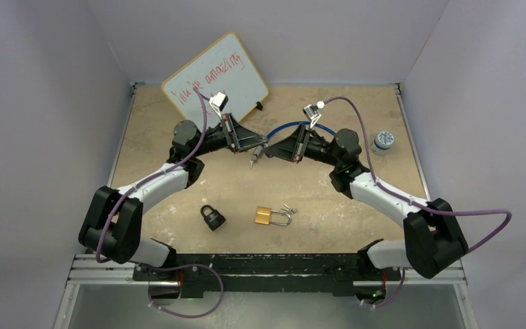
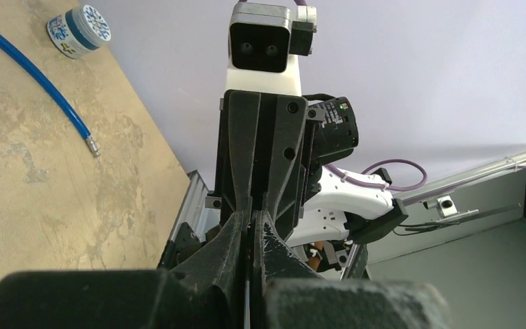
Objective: Unlock with the key
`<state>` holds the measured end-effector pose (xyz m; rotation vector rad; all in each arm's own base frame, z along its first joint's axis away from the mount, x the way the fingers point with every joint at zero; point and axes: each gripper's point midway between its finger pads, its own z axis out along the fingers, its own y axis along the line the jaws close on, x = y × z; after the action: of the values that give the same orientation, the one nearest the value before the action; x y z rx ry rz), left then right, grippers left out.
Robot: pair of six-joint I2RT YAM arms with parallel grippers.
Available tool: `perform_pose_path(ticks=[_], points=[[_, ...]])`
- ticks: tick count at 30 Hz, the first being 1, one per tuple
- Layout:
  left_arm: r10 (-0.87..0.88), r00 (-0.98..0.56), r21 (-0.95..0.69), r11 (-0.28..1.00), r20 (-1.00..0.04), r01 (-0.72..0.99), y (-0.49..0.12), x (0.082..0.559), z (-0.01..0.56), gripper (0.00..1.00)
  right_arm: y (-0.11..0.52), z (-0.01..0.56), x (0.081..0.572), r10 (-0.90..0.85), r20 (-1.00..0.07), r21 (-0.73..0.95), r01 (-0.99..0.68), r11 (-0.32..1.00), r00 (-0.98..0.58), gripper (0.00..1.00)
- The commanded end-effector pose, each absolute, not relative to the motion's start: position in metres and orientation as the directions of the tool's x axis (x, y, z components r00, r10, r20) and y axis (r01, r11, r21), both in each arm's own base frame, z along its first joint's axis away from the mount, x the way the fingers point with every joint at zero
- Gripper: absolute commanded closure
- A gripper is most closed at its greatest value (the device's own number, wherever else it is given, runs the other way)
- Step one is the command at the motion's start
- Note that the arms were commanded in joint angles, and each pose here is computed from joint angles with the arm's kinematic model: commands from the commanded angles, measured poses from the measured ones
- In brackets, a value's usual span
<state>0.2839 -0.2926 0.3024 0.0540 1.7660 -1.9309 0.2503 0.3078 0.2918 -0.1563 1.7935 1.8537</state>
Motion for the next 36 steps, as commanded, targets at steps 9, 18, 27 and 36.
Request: perform_pose_path(ticks=[9,18,27,36], points=[[-0.471,-0.781,-0.91,0.165,-0.411,0.38,-0.277,0.312,0.299,0.46,0.303,0.281,0.242,0.239,-0.611,0.79,-0.599,0.129,-0.755,1.0],[-0.412,-0.785,-0.859,0.425,-0.463,0.284,-0.258,0.306,0.249,0.22,0.304,0.266,0.243,0.197,-0.63,0.776,-0.611,0.155,-0.751,1.0],[-0.541,-0.731,-0.324,0.839,-0.416,-0.437,-0.112,0.256,0.132,0.17,0.301,0.232,0.256,0.147,-0.625,0.768,-0.57,0.293,-0.767,1.0],[-0.511,-0.828,-0.161,0.86,-0.232,-0.485,-0.097,0.184,0.068,0.12,0.3,0.2,0.257,0.117,-0.574,0.789,-0.509,0.343,-0.811,1.0]])
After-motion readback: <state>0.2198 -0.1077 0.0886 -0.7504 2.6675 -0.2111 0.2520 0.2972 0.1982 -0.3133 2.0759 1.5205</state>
